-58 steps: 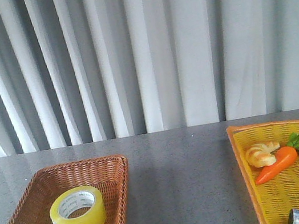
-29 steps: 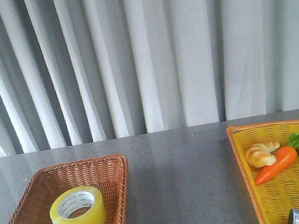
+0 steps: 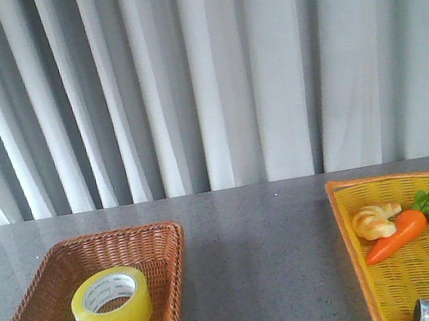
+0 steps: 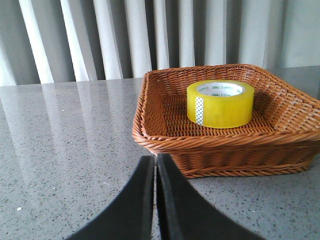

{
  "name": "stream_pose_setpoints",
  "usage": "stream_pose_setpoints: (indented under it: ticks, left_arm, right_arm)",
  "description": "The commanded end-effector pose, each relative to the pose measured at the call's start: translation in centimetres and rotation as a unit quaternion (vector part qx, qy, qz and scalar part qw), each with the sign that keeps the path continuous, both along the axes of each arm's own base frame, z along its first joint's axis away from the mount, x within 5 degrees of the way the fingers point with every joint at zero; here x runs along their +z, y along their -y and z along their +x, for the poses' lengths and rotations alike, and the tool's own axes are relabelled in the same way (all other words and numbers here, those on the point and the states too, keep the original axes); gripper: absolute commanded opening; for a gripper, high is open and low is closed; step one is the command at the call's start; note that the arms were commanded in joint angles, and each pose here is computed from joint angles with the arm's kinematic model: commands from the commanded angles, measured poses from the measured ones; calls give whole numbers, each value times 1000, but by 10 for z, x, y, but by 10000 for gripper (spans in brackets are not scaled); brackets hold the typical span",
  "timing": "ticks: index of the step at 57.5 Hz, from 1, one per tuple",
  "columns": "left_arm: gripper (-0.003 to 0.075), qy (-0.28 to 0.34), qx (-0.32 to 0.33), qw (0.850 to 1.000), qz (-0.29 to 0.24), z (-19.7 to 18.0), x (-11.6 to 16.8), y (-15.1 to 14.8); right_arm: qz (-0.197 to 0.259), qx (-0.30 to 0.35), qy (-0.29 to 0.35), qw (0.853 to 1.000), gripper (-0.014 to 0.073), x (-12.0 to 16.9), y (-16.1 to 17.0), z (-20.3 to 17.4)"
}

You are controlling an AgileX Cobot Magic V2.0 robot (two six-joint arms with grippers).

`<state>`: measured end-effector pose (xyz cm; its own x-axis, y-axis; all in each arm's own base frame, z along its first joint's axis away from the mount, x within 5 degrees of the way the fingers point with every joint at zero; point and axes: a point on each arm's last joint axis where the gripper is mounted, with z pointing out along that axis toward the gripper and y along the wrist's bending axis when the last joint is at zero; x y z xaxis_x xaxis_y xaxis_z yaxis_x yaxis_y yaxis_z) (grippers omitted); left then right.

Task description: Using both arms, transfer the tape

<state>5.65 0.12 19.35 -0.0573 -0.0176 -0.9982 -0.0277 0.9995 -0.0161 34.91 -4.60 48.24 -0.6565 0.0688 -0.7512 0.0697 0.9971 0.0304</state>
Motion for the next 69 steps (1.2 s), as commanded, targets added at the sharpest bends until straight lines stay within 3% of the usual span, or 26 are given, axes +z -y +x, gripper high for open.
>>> stream_pose_setpoints:
  ticks: [1, 30, 46, 57, 69]
  left_arm:
    - [-6, 45, 3, 999, -5, -2, 9, 0]
    - [-6, 45, 3, 999, -5, -2, 9, 0]
    - [-6, 45, 3, 999, -5, -2, 9, 0]
    - [-6, 45, 3, 999, -5, -2, 9, 0]
    - [-6, 45, 3, 999, -5, -2, 9, 0]
  right_arm:
    - [-9, -3, 62, 998, -7, 25, 0, -15]
    - [-10, -4, 59, 998, -7, 23, 0, -13]
    - [-18, -6, 115, 993, -7, 54, -6, -55]
    - [-13, -17, 161, 987, -7, 16, -9, -78]
    - [3, -32, 242, 970, -7, -44, -21, -151]
